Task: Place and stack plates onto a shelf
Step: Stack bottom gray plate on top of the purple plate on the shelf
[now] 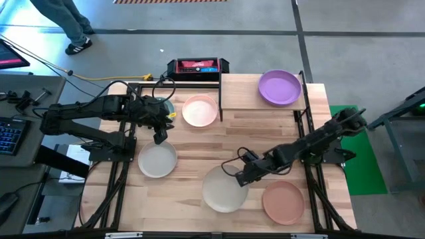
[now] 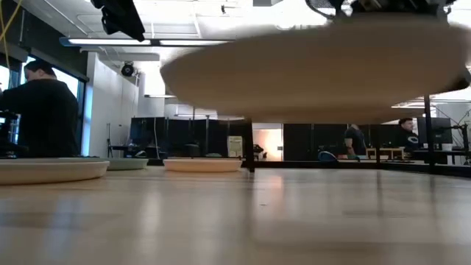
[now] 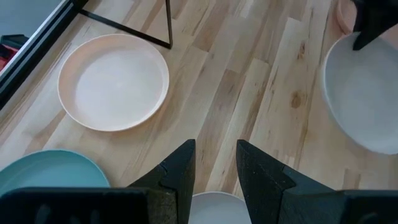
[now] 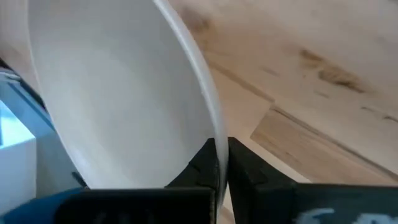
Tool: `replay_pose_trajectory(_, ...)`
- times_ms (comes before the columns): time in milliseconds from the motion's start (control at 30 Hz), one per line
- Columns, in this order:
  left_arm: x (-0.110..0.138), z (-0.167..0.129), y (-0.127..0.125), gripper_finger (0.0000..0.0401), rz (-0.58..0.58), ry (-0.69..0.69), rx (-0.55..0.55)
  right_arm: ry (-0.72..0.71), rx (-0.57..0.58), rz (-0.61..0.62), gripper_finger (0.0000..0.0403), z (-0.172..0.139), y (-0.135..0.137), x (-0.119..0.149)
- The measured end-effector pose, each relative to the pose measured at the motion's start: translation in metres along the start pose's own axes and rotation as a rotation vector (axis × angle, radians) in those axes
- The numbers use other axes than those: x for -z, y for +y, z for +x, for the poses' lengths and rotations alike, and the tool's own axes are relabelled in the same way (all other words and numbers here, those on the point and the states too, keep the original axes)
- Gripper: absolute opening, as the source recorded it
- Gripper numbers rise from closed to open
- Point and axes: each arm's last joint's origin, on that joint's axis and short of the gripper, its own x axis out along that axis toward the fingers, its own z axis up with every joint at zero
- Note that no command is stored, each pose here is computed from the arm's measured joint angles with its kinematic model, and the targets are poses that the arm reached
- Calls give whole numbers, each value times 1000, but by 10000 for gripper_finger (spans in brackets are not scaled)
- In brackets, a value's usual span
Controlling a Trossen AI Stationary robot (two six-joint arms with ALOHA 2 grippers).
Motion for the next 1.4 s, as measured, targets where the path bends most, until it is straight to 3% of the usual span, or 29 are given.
replay_pose_trajectory(233, 0, 0, 0, 106, 0, 0, 0, -130, -51, 56, 0, -46, -4, -5)
replay_pose_trajectory(467, 0, 0, 0, 106, -2, -4, -7, -303, -66, 133, 0, -101, -24, -21)
replay_pose_trajectory(933, -2, 1, 1, 106, -25, -25, -50, -643, -127, 395, 0, -208, -103, -51)
replay_pose_trajectory(1167, -6, 4, 0, 106, -28, -54, -41, -855, -185, 475, 0, -242, -135, -49)
replay_pose_trajectory(1400, -7, 6, 0, 106, -22, -54, -43, -1034, -146, 547, 0, -258, -156, -42)
